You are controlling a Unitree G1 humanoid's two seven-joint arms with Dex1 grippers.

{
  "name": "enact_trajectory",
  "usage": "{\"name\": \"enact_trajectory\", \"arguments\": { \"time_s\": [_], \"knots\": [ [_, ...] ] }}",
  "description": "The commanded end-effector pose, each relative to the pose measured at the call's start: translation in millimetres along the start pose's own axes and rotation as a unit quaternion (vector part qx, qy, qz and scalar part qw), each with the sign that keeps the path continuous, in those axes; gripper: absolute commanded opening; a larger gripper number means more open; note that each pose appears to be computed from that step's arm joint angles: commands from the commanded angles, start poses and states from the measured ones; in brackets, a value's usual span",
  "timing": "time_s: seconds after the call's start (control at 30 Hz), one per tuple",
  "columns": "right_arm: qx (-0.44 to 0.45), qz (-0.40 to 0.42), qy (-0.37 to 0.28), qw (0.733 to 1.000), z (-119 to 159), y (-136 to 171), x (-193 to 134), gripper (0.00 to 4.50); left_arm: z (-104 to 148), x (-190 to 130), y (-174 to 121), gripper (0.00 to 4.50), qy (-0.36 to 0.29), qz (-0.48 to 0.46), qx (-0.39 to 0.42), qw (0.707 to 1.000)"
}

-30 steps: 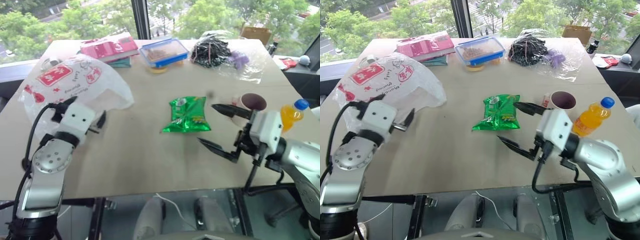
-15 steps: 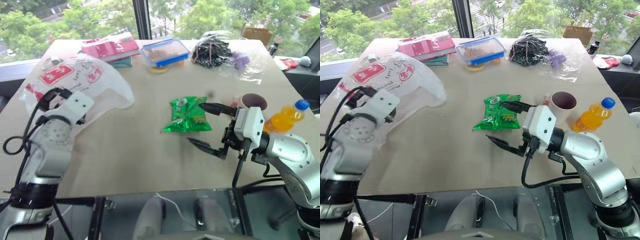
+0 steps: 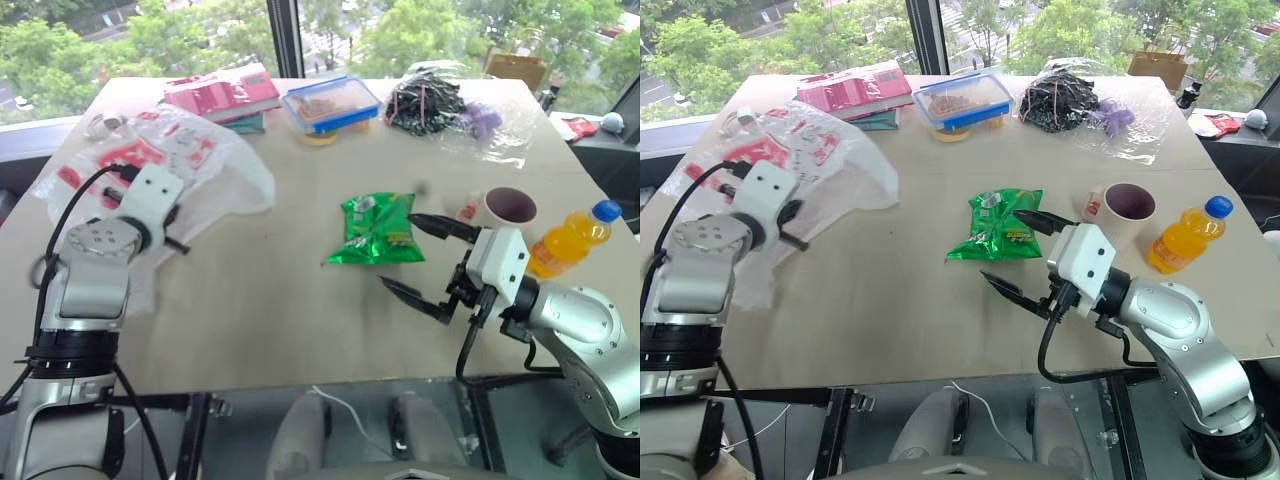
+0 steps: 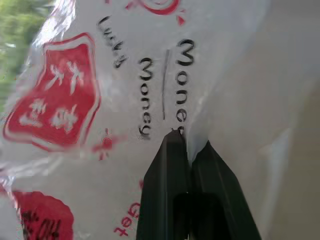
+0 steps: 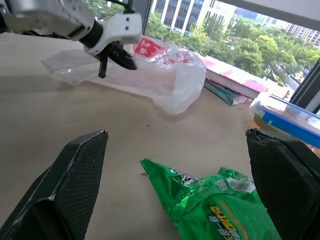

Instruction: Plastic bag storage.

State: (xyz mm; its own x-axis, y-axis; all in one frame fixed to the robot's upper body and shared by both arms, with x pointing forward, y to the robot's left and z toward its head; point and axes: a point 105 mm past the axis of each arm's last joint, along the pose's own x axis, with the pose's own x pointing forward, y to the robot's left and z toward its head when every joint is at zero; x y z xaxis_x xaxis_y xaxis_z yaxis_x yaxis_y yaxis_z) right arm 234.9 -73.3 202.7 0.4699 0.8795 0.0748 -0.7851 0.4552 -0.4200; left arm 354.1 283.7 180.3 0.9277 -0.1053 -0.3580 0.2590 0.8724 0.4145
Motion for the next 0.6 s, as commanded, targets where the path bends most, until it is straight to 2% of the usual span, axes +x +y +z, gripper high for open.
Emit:
{"name": "enact_trajectory", "arguments": {
  "time_s": [0.03, 0.17, 0.27, 0.33, 0.47, 0.6],
  "knots": [
    [-0.023, -0.007, -0.011, 1.0, 7, -1, -3, 4.5, 51, -23, -44, 0.05, -0.062, -0.138, -0.075, 0.986],
    [-0.018, -0.02, 0.01, 1.0, -1, -5, -4, 4.5, 84, -27, -71, 0.05, -0.077, -0.187, -0.139, 0.969],
    [-0.032, -0.063, 0.073, 0.995, -16, -16, -7, 4.5, 95, -29, -84, 0.05, -0.073, -0.203, -0.159, 0.963],
    [-0.035, -0.057, 0.106, 0.992, -26, -17, -7, 4.5, 87, -28, -77, 0.05, -0.057, -0.178, -0.144, 0.972],
    [-0.016, -0.084, 0.174, 0.981, -50, -30, -11, 4.5, 63, -22, -44, 0.05, -0.022, -0.098, -0.135, 0.986],
    [0.184, -0.132, 0.16, 0.961, -59, -39, -8, 4.5, 72, -28, -42, 0.05, -0.05, -0.117, -0.129, 0.983]
  ]
}}
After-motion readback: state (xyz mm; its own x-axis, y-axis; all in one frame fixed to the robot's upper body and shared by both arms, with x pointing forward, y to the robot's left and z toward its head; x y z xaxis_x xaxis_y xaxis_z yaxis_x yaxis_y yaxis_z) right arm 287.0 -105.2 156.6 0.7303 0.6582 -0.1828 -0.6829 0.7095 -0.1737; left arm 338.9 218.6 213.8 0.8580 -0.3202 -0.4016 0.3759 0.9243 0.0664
